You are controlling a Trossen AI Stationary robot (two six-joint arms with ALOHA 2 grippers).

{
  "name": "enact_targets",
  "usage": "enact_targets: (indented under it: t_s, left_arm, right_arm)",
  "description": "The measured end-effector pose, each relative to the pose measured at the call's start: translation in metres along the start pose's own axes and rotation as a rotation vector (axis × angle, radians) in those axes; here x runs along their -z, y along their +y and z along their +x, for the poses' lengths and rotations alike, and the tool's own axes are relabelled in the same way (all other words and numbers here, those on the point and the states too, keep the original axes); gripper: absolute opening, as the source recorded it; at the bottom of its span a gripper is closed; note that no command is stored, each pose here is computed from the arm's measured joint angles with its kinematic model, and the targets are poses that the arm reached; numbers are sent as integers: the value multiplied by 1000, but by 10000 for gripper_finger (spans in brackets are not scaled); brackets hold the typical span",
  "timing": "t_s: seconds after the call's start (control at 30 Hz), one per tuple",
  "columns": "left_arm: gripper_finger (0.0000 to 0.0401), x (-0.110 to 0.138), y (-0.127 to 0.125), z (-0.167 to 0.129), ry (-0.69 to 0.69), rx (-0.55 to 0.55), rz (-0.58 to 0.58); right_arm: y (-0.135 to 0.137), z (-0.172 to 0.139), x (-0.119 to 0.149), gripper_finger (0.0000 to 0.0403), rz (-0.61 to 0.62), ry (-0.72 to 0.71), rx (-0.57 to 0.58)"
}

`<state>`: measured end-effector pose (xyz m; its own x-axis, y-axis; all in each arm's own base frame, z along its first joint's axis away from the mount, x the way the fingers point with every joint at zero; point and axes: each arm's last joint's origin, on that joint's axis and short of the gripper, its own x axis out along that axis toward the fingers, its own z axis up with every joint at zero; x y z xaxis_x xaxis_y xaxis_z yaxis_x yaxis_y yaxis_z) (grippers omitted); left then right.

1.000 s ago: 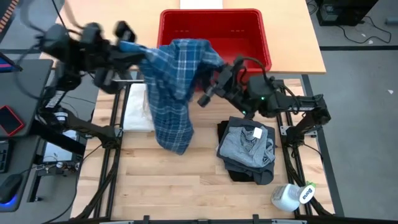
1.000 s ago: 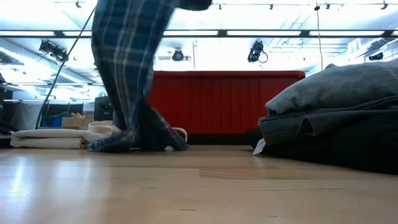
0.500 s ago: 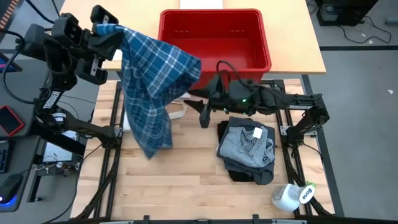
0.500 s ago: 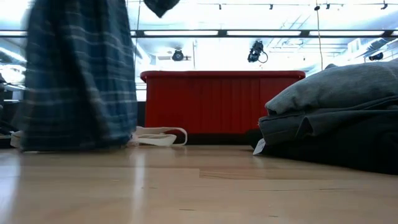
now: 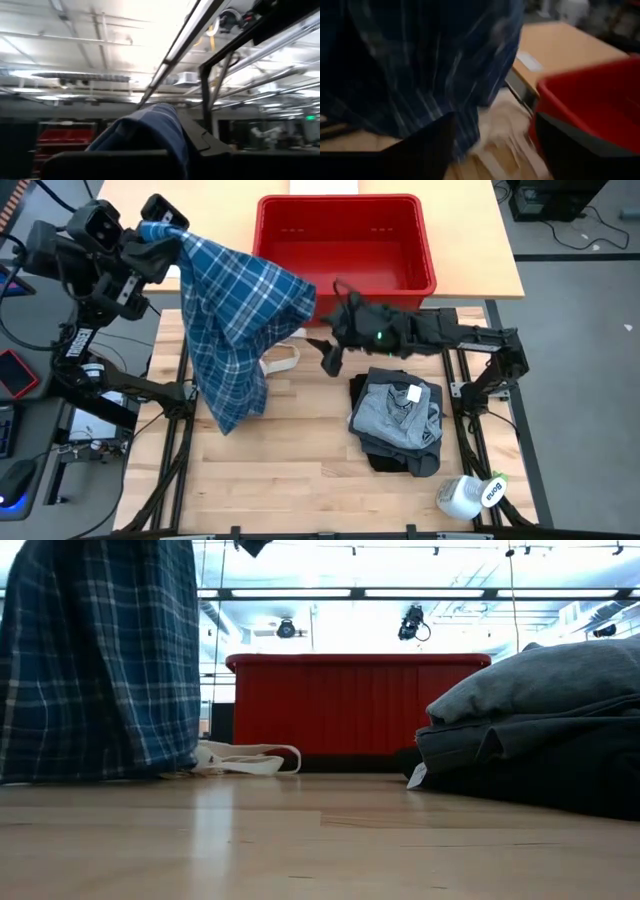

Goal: Fold Laundry from Bin
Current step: Fold the blue checkered pants

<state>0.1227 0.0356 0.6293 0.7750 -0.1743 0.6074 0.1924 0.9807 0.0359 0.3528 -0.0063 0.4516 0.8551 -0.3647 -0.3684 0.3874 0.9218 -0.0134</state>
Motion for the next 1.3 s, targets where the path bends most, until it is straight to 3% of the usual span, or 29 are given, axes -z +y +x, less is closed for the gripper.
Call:
enact_targets:
  t_s: [0.23, 0.33, 0.53, 0.63, 0.7, 0.9, 0.97, 1.13, 1.3]
  left_arm:
    - [11, -11, -6, -1, -88, 98, -36]
    - [11, -13, -7, -1, -113, 99, -27]
    - [11, -9, -4, 3, -108, 100, -43]
    - [11, -3, -1, 8, -91, 97, -65]
    - [11, 0, 1, 9, -79, 90, -64]
    - [11, -1, 1, 0, -8, 35, 5]
    - [12, 3, 3, -2, 52, -5, -18]
    - [44, 24, 11, -11, 286, -126, -71]
    - [128, 52, 19, -33, 613, -301, -57]
  right_arm:
    - [-18, 26, -20, 390, -109, -201, -136]
    - [-6, 40, -21, 389, -172, -274, -232]
    - [11, 79, -16, 358, -215, -421, -200]
    - [12, 94, -18, 327, -181, -535, -217]
    - [11, 96, -20, 284, -172, -571, -196]
    - [5, 85, -20, 68, -193, -474, -120]
    - [0, 75, -21, 19, -236, -424, -75]
    - [-18, 42, -27, 21, -312, -310, 178]
    - [-28, -1, -37, 9, -405, -273, 301]
